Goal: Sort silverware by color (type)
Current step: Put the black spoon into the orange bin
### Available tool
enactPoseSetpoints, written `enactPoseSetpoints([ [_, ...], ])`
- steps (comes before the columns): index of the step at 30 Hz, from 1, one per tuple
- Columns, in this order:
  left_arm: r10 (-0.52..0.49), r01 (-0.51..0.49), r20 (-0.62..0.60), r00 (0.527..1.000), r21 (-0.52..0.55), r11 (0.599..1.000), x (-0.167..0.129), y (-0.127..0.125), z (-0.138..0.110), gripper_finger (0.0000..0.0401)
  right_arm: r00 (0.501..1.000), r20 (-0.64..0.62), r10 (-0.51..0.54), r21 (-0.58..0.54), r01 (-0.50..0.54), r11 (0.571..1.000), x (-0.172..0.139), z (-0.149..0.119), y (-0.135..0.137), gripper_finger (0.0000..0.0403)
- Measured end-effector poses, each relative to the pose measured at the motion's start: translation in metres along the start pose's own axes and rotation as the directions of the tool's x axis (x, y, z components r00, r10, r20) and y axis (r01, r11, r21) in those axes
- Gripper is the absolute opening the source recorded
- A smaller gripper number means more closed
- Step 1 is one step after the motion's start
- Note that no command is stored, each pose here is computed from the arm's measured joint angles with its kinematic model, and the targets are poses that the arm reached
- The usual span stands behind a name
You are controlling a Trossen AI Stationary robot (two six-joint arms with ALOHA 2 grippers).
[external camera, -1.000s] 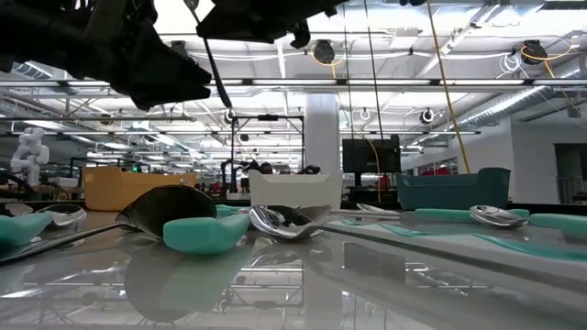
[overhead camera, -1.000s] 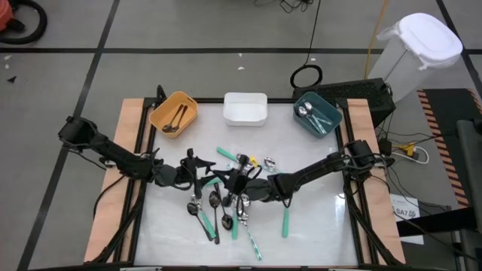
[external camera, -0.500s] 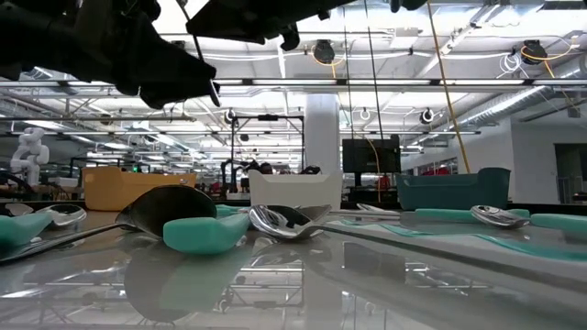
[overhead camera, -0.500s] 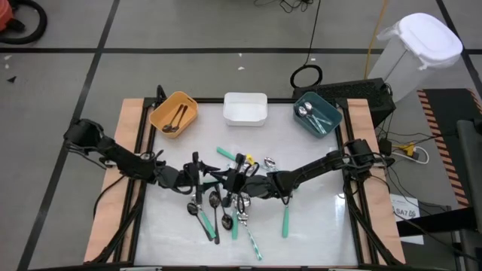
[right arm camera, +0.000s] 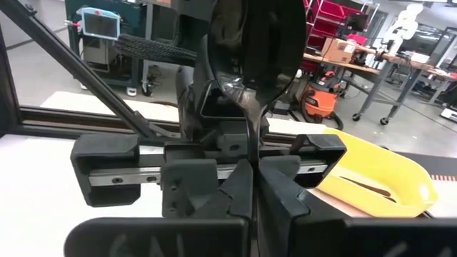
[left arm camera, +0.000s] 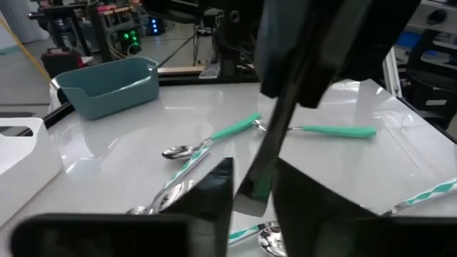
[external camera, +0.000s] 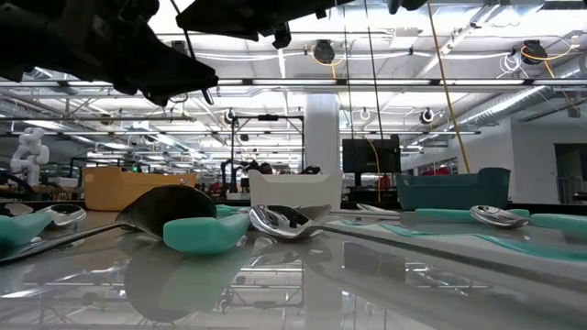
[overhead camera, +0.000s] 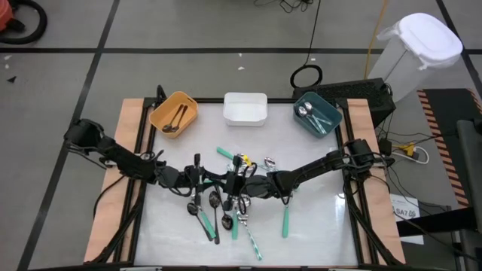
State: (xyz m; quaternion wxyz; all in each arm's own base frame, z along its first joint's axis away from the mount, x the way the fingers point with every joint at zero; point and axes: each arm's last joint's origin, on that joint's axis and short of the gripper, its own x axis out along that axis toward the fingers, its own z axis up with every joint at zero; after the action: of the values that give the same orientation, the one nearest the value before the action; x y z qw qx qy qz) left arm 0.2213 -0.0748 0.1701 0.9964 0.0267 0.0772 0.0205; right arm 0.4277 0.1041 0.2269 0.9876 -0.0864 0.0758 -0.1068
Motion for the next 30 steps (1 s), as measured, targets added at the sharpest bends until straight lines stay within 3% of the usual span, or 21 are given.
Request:
enactPoseSetpoints([
  [3,0.005,-0.005,-0.001,1.000,0.002,1.000,0.000,0.001,0.000,0.0045,1.000,-0.005,-0.004,-0.011,0.003,1.000,0.000,0.000,0.000,0.0004],
  [13,0.008,-0.008,-0.044,0.999,0.002,1.000,0.000,0.002,-0.005,0.0030,0.996,-0.085,0.011,-0.055,-0.016,0.998,-0.002,-0.007,0.002,0.0009],
  [19,-0.006,0.007,-0.082,0.997,0.009,1.000,0.000,0.002,-0.008,0.0004,0.985,-0.173,0.024,-0.044,-0.032,0.999,-0.005,-0.016,0.004,0.0054],
  [30,-0.093,0.090,-0.126,0.988,-0.031,0.995,0.002,0.005,-0.012,0.0002,0.989,-0.107,0.102,0.003,-0.103,0.995,0.000,-0.010,-0.001,0.0117],
])
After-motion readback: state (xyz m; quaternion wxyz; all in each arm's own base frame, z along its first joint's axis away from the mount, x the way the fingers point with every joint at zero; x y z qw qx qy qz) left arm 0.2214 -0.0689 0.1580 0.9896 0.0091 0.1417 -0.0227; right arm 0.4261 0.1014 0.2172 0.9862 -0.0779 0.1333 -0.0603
